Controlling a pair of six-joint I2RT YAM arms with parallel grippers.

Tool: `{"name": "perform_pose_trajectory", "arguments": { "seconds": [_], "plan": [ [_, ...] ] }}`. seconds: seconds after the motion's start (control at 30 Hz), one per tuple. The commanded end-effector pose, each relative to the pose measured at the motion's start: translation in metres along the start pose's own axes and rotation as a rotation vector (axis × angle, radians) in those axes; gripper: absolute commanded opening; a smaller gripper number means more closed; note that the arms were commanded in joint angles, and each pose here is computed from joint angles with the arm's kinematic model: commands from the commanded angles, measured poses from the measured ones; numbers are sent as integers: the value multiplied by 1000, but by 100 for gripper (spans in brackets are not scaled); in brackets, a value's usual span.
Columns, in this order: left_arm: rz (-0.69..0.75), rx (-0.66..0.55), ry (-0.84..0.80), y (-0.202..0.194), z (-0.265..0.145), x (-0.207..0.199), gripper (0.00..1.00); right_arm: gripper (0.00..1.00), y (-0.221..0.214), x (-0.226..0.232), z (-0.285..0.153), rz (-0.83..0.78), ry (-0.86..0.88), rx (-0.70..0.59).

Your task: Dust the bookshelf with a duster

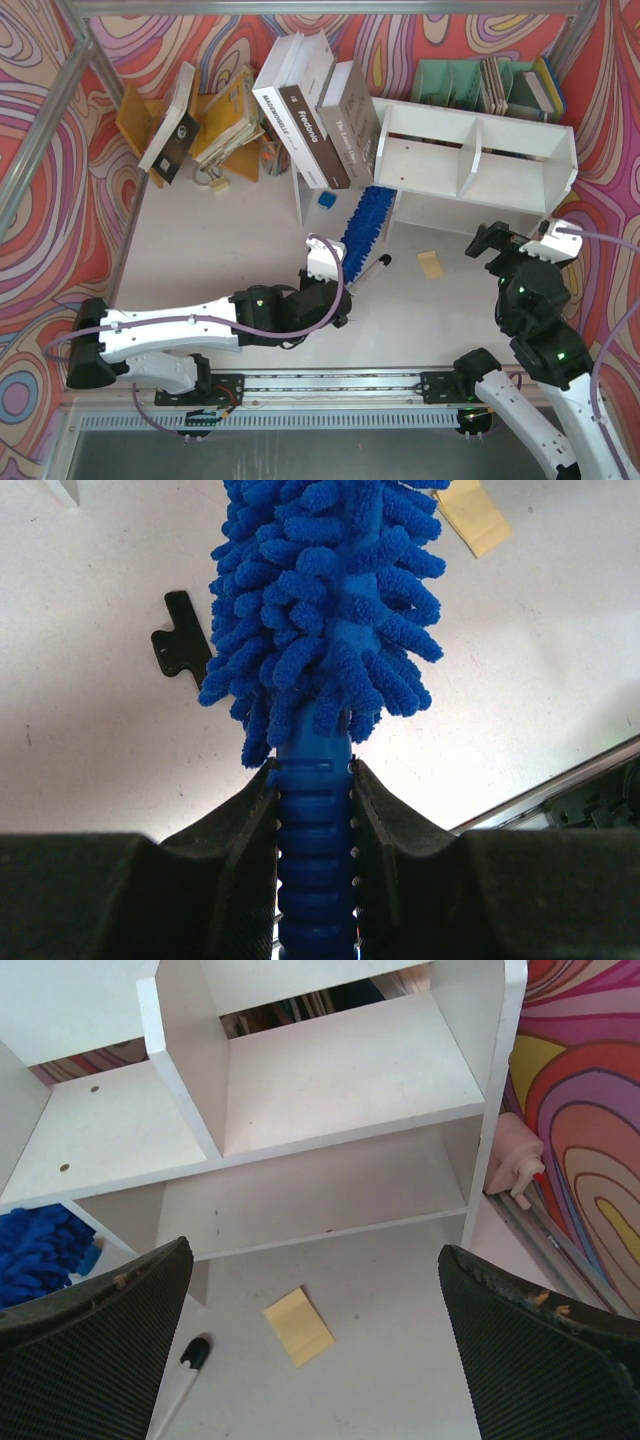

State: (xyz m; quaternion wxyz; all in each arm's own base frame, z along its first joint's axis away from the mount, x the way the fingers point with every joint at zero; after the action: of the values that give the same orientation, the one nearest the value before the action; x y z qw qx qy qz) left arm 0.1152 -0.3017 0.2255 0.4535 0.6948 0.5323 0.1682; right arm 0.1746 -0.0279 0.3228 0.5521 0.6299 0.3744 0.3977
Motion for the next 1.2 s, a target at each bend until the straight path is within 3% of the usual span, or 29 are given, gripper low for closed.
{"name": "perform_pose_trajectory", "arguments": {
  "seconds": [0.0, 0.27, 0.73, 0.97, 1.17],
  "plan": [
    [-14, -56, -8, 15, -7, 1, 0, 99, 13, -2, -4, -37, 23, -39],
    [-24, -59, -4, 12, -6, 5, 0, 99, 14, -1, -3, -100, 40, -34],
    [-56, -30, -103, 12, -8, -15, 0, 99, -5, 3, 3, -23, 21, -13],
    [-77, 20, -55, -20, 7, -2, 0, 99, -12, 2, 3, -17, 19, -15],
    [-84, -52, 27, -23, 4, 30, 0, 99, -14, 1, 1, -5, 27, -34]
  ]
}}
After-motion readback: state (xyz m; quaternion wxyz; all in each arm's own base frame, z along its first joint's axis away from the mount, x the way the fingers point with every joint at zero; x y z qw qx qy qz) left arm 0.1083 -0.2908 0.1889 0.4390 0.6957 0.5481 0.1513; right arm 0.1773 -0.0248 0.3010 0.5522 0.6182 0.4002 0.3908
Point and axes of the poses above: each gripper's point midway between its finger pads, its own z axis out along the fingers, its own x axis along the line the jaws close on, y = z × x, the point moved 4 cm from there along -z, back along the fingers, and after that the axes turned 7 degrees about -z, right-handed, at the moved point
